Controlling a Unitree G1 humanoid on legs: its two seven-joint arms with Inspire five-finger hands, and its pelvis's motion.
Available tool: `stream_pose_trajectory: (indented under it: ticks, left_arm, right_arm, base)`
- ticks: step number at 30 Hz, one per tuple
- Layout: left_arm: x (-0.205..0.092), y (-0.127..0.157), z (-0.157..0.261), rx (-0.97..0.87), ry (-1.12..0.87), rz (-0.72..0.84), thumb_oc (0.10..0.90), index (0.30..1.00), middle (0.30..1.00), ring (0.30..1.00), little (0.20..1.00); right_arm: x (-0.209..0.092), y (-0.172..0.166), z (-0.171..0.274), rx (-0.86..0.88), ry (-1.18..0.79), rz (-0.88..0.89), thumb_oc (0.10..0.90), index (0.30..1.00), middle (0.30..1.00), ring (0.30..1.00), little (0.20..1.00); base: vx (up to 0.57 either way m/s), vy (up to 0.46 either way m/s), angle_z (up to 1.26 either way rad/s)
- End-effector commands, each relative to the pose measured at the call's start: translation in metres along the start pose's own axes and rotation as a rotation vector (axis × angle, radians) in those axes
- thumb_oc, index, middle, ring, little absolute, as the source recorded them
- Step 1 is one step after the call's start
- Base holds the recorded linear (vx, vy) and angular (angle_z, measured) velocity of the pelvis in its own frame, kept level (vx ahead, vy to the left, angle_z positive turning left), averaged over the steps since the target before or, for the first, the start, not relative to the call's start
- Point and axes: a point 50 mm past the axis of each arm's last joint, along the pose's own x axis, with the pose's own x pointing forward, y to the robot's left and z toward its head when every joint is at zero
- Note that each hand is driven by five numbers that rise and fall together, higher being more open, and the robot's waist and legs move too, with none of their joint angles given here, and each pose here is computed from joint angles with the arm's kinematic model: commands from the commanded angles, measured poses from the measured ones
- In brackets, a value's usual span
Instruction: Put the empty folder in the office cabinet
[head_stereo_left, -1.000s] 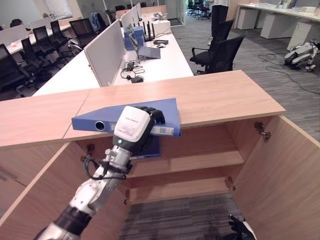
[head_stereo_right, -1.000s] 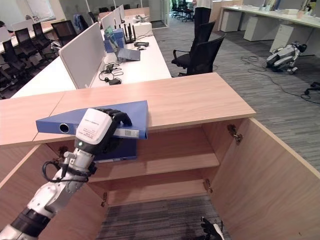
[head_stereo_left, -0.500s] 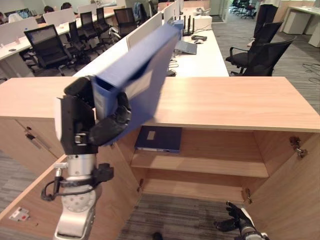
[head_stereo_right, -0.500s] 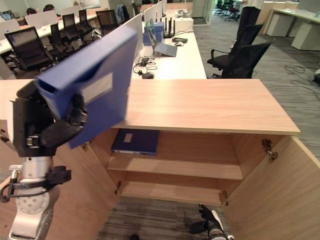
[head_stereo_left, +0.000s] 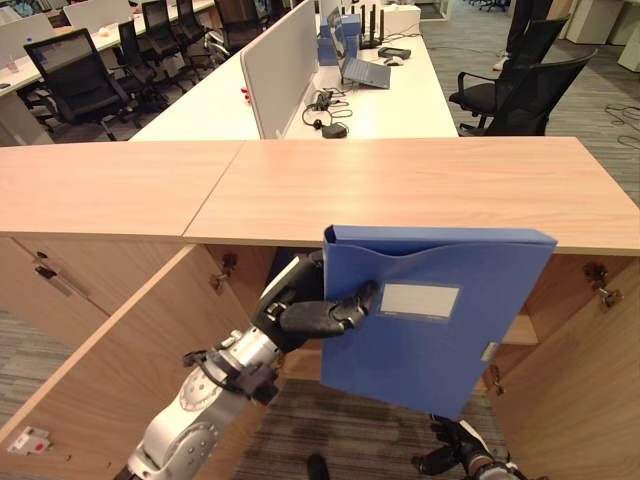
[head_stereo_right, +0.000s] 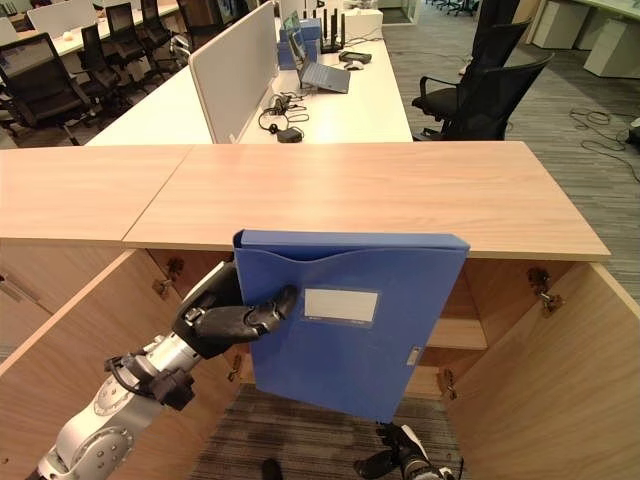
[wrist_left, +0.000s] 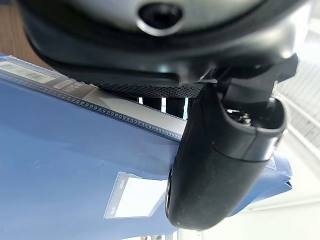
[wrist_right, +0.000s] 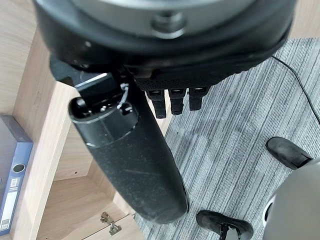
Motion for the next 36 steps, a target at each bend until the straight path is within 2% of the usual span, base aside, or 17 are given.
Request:
stream_pose_trajectory:
  ticks: [1, 6, 8, 9, 12, 14, 16, 18, 26, 30, 33, 36]
  left_arm:
    - [0.019, -0.010, 0.058, 0.092, -0.312, -0.120, 0.400, 0.300, 0.300, 0.300, 0.300]
    - [0.016, 0.002, 0.053, 0.113, -0.300, -0.041, 0.400, 0.300, 0.300, 0.300, 0.300]
    - [0.011, 0.012, 0.047, 0.115, -0.288, 0.023, 0.400, 0.300, 0.300, 0.300, 0.300]
    - [0.011, 0.012, 0.047, 0.114, -0.288, 0.023, 0.400, 0.300, 0.300, 0.300, 0.300]
    - [0.001, 0.027, 0.043, 0.123, -0.283, 0.125, 0.400, 0.300, 0.300, 0.300, 0.300]
    - [0.001, 0.027, 0.043, 0.123, -0.283, 0.125, 0.400, 0.300, 0.300, 0.300, 0.300]
    - [-0.007, 0.036, 0.045, 0.147, -0.293, 0.184, 0.400, 0.300, 0.300, 0.300, 0.300]
    - [-0.009, 0.040, 0.047, 0.162, -0.302, 0.208, 0.400, 0.300, 0.300, 0.300, 0.300]
    - [-0.013, 0.050, 0.053, 0.214, -0.324, 0.249, 0.400, 0.300, 0.300, 0.300, 0.300]
    - [-0.013, 0.052, 0.055, 0.215, -0.340, 0.260, 0.400, 0.300, 0.300, 0.300, 0.300]
    - [-0.011, 0.051, 0.055, 0.212, -0.343, 0.237, 0.400, 0.300, 0.300, 0.300, 0.300]
    - [-0.009, 0.048, 0.053, 0.213, -0.342, 0.217, 0.400, 0.300, 0.300, 0.300, 0.300]
  right_arm:
    - [0.012, -0.005, 0.055, -0.020, -0.194, -0.008, 0.800, 0.900, 0.900, 0.900, 0.900]
    - [0.011, -0.008, 0.058, 0.057, -0.215, -0.018, 0.800, 0.900, 0.900, 0.900, 0.900]
    - [0.007, -0.016, 0.062, 0.165, -0.250, -0.039, 0.800, 0.900, 0.900, 0.900, 0.900]
    - [0.007, -0.017, 0.062, 0.165, -0.249, -0.039, 0.800, 0.900, 0.900, 0.900, 0.900]
    - [0.000, -0.046, 0.071, 0.325, -0.328, -0.118, 0.800, 0.900, 0.900, 0.900, 0.900]
    - [-0.001, -0.046, 0.071, 0.325, -0.328, -0.118, 0.800, 0.900, 0.900, 0.900, 0.900]
    - [-0.007, -0.072, 0.077, 0.484, -0.394, -0.182, 0.800, 0.900, 0.900, 0.900, 0.900]
    - [-0.008, -0.080, 0.082, 0.570, -0.430, -0.179, 0.800, 0.900, 0.900, 0.900, 0.900]
    - [-0.031, -0.118, 0.106, 0.691, -0.629, -0.193, 0.800, 0.900, 0.900, 0.900, 0.900]
    - [-0.038, -0.118, 0.124, 0.749, -0.727, -0.116, 0.800, 0.900, 0.900, 0.900, 0.900]
    - [-0.047, -0.105, 0.142, 0.679, -0.786, 0.055, 0.800, 0.900, 0.900, 0.900, 0.900]
    - [-0.060, -0.092, 0.163, 0.689, -0.888, 0.230, 0.800, 0.900, 0.900, 0.900, 0.900]
  base:
    - [0.00, 0.000, 0.00]
    - [0.00, 0.000, 0.00]
    - [0.02, 0.014, -0.07]
    - [0.03, 0.006, -0.16]
    - [0.02, 0.000, -0.09]
    - [0.00, 0.000, 0.00]
    - [0.02, -0.004, 0.00]
    - [0.00, 0.000, 0.00]
    - [0.00, 0.000, 0.00]
    - [0.00, 0.000, 0.00]
    - [0.00, 0.000, 0.00]
    - [0.00, 0.000, 0.00]
